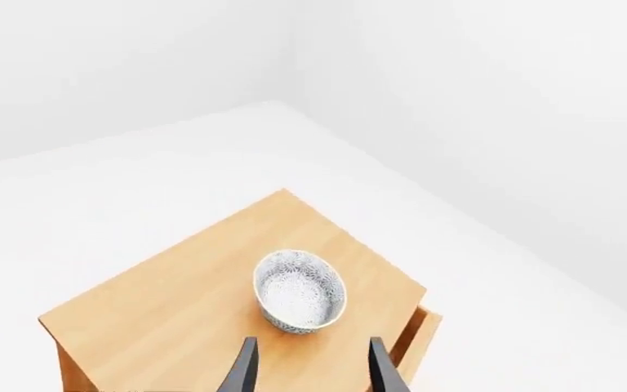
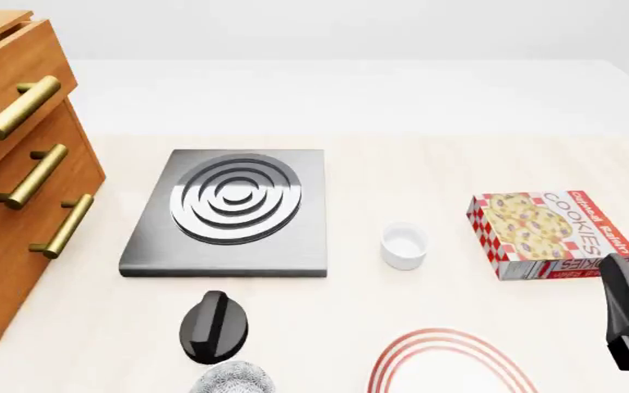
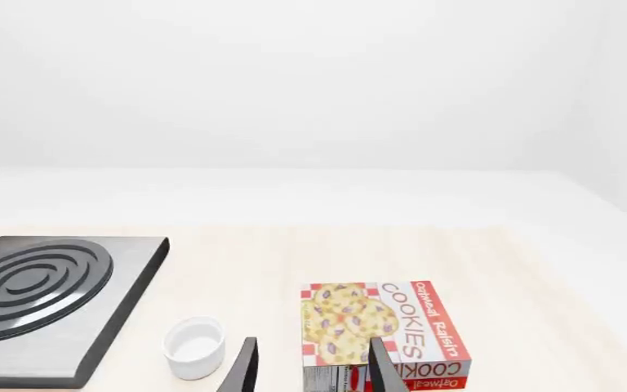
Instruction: Pick the akita bowl on the wooden cabinet and place it on the plate.
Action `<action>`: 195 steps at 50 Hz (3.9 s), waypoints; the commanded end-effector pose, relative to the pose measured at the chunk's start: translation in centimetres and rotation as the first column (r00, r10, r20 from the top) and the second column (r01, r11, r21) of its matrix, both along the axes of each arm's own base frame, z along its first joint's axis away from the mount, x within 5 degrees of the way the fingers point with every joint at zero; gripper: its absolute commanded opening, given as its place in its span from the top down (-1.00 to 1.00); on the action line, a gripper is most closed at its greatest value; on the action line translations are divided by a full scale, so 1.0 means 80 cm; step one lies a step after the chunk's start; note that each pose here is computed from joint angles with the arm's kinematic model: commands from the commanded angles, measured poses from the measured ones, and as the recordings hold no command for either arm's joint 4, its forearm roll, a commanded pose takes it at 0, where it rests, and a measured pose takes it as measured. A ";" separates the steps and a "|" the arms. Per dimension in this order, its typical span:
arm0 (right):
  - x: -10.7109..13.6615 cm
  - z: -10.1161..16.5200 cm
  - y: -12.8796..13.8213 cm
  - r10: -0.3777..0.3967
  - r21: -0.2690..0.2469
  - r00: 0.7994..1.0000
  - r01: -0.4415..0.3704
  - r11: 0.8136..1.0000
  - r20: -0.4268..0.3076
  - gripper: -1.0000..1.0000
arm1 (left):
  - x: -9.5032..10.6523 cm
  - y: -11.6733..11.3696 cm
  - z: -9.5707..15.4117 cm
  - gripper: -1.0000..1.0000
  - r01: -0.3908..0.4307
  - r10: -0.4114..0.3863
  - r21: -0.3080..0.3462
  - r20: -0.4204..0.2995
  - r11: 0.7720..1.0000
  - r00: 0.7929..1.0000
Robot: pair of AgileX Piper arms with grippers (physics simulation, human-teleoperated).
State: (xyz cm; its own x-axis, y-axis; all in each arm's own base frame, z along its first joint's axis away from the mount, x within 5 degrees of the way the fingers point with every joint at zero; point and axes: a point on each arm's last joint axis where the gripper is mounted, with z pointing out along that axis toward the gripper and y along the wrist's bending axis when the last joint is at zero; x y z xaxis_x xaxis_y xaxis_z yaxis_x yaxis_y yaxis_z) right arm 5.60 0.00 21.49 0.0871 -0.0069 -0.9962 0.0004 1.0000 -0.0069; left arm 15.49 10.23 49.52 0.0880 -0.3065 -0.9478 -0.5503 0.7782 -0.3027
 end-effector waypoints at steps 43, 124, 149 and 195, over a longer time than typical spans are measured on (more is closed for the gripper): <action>0.000 0.000 0.000 0.000 0.000 1.000 0.000 1.000 0.000 -1.00 | 0.057 0.051 -0.033 -1.00 -0.046 0.045 -0.099 -0.015 0.994 0.999; 0.000 0.000 0.000 0.000 0.000 1.000 0.000 1.000 0.000 -1.00 | 0.129 0.096 -0.094 -1.00 -0.045 0.032 -0.156 -0.085 0.987 0.996; 0.000 0.000 0.000 0.000 0.000 1.000 0.000 1.000 0.000 -1.00 | 0.143 0.099 -0.108 -1.00 -0.034 0.017 -0.170 -0.100 0.985 0.995; 0.000 -0.001 0.000 0.001 0.000 1.000 -0.001 1.000 0.000 -1.00 | 0.115 0.074 -0.077 1.00 -0.012 0.008 -0.133 -0.029 0.991 1.000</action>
State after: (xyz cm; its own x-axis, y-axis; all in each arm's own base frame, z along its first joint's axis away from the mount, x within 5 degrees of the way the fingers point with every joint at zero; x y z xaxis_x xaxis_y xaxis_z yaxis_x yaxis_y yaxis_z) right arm 5.61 0.00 21.41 0.0870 -0.0069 -0.9962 -0.0003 1.0000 -0.0069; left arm 25.88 17.08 41.83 0.0241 -0.4285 -0.9032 -0.5849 0.7266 -0.3603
